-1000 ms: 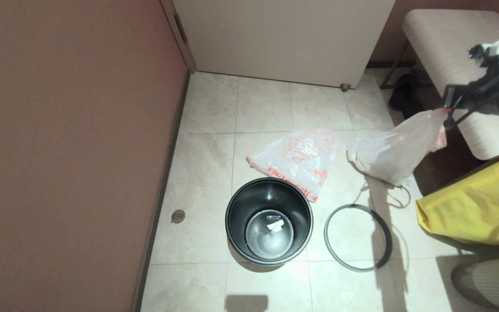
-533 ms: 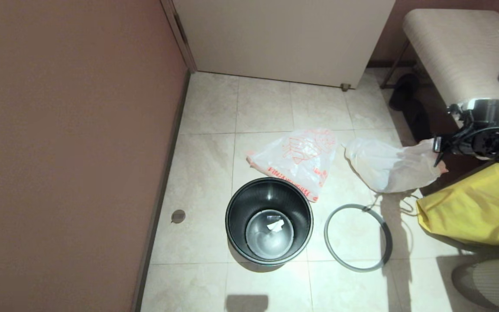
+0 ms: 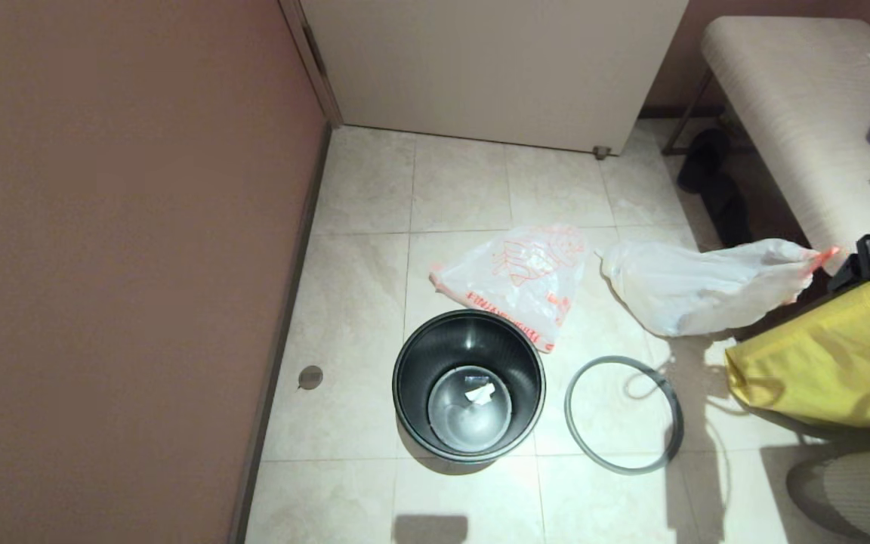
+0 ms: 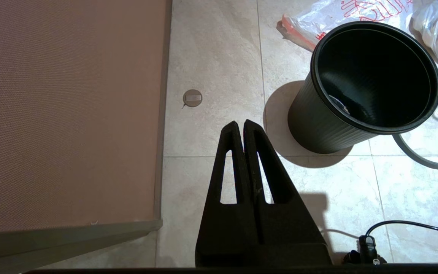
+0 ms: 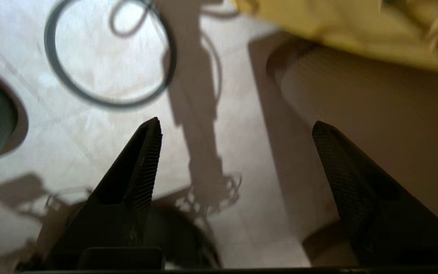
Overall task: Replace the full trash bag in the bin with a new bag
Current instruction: Place the trash bag on the floor, then pick up a new trash bag
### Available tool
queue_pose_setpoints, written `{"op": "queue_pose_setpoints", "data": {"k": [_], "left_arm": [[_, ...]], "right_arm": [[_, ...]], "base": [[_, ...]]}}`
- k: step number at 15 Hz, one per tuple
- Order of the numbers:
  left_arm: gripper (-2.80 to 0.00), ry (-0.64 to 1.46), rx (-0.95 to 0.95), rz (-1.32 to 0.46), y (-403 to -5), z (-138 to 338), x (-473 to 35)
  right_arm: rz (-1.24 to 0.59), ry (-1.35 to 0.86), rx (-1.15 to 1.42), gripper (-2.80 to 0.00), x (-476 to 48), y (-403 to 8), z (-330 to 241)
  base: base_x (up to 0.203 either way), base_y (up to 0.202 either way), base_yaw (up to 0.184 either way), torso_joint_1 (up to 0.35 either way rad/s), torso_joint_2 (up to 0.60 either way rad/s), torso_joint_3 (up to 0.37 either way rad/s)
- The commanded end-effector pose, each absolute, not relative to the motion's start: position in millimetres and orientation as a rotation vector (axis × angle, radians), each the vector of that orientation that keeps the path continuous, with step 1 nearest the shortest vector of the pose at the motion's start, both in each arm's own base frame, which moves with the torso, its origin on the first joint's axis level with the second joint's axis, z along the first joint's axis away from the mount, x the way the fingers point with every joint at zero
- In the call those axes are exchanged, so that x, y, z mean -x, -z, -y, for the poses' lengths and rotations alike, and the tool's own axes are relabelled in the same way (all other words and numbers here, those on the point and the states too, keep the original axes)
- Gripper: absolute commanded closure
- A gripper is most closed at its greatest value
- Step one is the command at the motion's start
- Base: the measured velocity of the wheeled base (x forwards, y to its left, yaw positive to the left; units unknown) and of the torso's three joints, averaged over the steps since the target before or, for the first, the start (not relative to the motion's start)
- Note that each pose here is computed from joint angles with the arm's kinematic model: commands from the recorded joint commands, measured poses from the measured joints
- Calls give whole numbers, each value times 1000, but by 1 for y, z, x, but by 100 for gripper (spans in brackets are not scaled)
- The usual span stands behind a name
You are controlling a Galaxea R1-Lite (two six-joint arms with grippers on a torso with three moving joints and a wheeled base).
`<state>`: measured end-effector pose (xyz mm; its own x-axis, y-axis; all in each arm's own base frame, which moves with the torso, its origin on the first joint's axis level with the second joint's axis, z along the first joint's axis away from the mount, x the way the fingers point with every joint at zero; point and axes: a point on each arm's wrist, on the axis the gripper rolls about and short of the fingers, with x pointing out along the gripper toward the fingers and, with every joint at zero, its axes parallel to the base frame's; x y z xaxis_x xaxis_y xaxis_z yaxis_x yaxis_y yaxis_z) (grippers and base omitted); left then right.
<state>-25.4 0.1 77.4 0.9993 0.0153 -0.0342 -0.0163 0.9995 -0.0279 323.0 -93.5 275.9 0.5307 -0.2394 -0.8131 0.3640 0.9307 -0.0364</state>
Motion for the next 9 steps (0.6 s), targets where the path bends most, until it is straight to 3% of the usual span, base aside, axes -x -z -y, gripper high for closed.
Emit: {"op": "queue_pose_setpoints", "data": {"k": [1, 4, 5, 9], "left_arm": [[0, -16, 29, -35, -77, 0, 25], [0, -16, 29, -35, -77, 0, 25], [0, -16, 29, -35, -77, 0, 25], [0, -17, 29, -35, -77, 0, 25]], "right_arm": [[-1122, 373, -200, -280, -275, -287, 80], [-1201, 368, -328, -280, -245, -289, 70], [-1211, 357, -337, 0, -235, -289, 66], [-1230, 293, -310, 0, -230, -277, 47]], "base": [[0, 0, 0, 0, 0, 0], [0, 0, 0, 0, 0, 0], [0, 0, 0, 0, 0, 0], [0, 0, 0, 0, 0, 0]]}}
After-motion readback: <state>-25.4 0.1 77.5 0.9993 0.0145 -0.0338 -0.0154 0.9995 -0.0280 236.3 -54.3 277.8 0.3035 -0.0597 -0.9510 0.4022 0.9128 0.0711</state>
